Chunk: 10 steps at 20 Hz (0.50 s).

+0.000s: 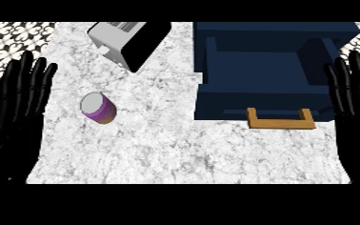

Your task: Pick up the can, place it into the drawer and close the drawer

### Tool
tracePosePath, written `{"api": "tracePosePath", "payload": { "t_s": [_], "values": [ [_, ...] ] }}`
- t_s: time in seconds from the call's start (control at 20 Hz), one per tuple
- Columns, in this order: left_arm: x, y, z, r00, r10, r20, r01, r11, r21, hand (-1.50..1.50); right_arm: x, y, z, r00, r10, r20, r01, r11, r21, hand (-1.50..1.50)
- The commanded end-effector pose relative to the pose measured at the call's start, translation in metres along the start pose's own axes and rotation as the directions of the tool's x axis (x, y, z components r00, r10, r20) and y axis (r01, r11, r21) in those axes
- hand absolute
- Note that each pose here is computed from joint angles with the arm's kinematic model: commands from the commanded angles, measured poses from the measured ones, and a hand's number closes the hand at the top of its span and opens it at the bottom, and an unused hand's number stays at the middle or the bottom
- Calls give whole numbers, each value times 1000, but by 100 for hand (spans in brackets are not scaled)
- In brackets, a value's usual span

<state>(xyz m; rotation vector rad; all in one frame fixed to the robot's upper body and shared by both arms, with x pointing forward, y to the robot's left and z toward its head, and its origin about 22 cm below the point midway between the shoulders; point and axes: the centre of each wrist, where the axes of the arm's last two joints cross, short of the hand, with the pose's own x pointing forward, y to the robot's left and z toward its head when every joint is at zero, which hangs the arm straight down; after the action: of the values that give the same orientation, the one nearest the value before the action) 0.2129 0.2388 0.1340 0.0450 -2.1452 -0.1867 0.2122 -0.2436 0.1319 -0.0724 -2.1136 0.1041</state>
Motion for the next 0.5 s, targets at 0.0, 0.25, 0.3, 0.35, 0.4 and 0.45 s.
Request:
{"api": "tracePosePath", "payload": {
  "t_s": [0.0,0.25,0.3,0.35,0.4,0.45],
  "values": [
    [-9,13,6,1000,-6,-15,7,998,55,-150,4,32,-3,1000,-8,25,8,1000,-1,-150],
    [2,36,17,994,-57,-90,79,962,260,-150,-14,-9,5,999,-48,-9,48,999,-27,-150],
    [-40,36,50,916,61,-397,115,907,405,-150,-28,-10,22,969,-26,-247,-8,991,-135,-150],
    [-37,33,43,910,78,-408,113,898,424,-150,-32,-13,24,954,-25,-298,-16,991,-135,-150],
    [-39,32,45,897,85,-435,124,894,430,-150,-29,-19,19,958,-23,-285,-19,990,-142,-150],
    [-26,39,43,891,96,-444,122,891,437,-150,-21,1,16,951,-50,-304,3,988,-154,-150]
  ]
}}
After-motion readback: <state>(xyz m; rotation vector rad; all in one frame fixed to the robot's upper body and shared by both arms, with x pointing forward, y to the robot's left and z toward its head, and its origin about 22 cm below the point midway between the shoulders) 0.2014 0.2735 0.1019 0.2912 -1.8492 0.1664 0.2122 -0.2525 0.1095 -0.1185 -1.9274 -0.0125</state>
